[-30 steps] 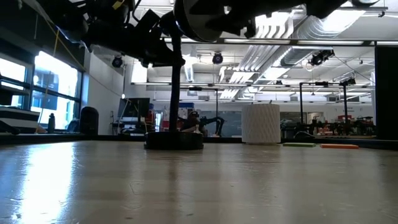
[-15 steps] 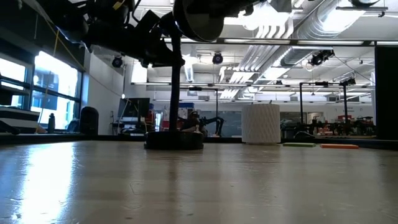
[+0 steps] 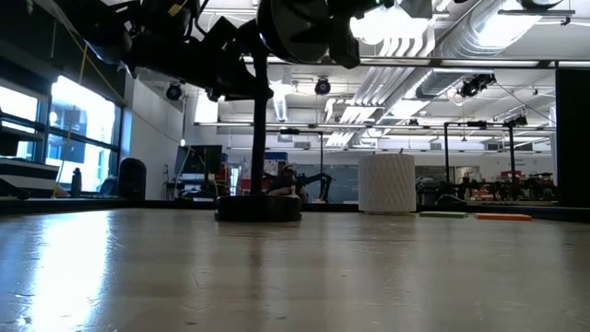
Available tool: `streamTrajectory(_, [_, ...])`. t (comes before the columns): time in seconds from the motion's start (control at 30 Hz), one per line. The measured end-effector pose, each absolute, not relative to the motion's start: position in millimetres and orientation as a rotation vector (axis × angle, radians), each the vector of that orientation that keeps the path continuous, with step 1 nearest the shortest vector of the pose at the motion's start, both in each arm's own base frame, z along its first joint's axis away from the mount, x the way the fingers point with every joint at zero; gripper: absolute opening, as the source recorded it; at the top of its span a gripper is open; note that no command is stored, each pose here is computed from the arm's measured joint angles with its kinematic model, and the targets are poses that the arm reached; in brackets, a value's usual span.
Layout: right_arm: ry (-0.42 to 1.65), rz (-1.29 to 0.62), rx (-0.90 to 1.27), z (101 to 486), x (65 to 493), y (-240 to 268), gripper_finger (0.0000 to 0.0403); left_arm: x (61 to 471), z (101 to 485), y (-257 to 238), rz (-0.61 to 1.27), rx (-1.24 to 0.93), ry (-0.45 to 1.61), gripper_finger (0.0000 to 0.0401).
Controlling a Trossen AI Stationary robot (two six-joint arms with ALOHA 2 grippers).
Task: Screw lightbulb
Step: Remove the lightbulb from the lamp
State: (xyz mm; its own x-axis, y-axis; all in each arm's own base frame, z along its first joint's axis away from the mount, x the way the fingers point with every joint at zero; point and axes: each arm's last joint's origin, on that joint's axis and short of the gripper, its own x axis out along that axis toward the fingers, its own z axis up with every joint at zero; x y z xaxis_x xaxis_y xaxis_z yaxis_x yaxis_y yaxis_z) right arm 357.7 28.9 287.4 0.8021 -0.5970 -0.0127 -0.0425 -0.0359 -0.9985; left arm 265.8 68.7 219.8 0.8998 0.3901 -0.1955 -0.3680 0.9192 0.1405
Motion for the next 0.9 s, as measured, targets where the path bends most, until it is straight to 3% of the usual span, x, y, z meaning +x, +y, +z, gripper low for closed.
streamTrajectory(0.23, [0.431,-0.518,-1.257,286,357,35,0.0264,266,220,69,0.394,0.101,0.223,0.0053])
streamTrajectory(0.47, [0.378,-0.478,-1.164,284,355,53,0.032,266,220,70,0.412,0.102,0.228,0.0053])
streamTrajectory(0.63, [0.394,-0.551,-1.099,285,352,58,0.0344,265,220,70,0.418,0.099,0.23,0.0053])
streamTrajectory(0.73, [0.373,-0.618,-0.946,286,349,60,0.0345,265,219,70,0.42,0.099,0.234,0.0053])
streamTrajectory(0.9, [0.271,-0.659,-0.497,282,345,59,0.0346,265,219,70,0.424,0.092,0.236,0.0053])
